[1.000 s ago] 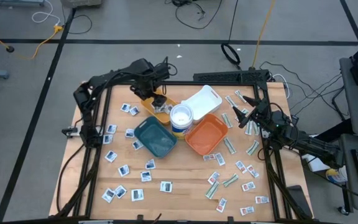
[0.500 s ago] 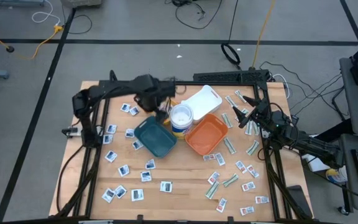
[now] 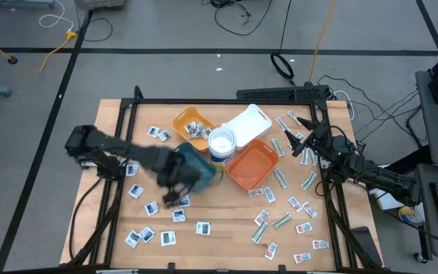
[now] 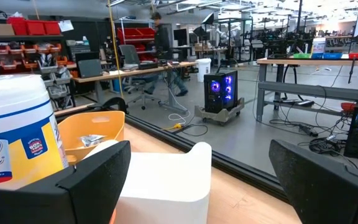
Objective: Pick & Place First Aid Supplies
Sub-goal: Put the black pad into the yellow bin
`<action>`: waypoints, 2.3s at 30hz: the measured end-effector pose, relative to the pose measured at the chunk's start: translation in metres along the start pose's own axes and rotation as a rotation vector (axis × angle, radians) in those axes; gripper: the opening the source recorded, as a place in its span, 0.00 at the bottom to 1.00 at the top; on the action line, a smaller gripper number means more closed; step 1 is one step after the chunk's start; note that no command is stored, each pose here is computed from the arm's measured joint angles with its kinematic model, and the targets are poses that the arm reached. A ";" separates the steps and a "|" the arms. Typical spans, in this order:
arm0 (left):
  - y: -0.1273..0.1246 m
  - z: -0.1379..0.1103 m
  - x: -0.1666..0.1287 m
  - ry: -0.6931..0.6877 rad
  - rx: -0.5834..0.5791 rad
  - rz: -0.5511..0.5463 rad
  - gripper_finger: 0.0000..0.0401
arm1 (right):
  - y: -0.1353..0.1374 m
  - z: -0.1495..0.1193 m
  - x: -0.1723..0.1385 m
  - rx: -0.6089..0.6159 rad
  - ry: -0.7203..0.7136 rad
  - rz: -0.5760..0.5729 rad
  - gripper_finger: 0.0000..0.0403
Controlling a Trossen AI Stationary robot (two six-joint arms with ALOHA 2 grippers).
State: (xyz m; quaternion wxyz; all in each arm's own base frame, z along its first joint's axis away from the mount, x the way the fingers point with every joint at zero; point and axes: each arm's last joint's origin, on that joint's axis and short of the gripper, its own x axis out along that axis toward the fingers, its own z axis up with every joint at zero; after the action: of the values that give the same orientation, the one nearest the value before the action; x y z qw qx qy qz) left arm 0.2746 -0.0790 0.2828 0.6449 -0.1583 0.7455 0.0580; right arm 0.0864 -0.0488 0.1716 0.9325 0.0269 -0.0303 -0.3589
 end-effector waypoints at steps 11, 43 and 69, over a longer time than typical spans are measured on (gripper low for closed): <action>-0.089 -0.081 0.025 0.036 0.363 -0.027 0.83 | 0.000 0.000 0.000 0.000 0.000 0.000 0.94; -0.094 -0.115 0.180 0.200 0.423 0.065 0.83 | 0.000 0.000 0.000 0.000 0.000 0.000 0.94; -0.093 -0.115 0.184 0.248 0.304 0.012 0.03 | 0.000 0.000 0.000 0.000 0.000 0.000 0.94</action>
State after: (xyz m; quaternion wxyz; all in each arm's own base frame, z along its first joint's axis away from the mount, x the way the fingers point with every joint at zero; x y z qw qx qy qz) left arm 0.1733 -0.2293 0.1322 0.5640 -0.0607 0.8204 -0.0712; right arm 0.0864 -0.0488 0.1717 0.9325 0.0268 -0.0303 -0.3590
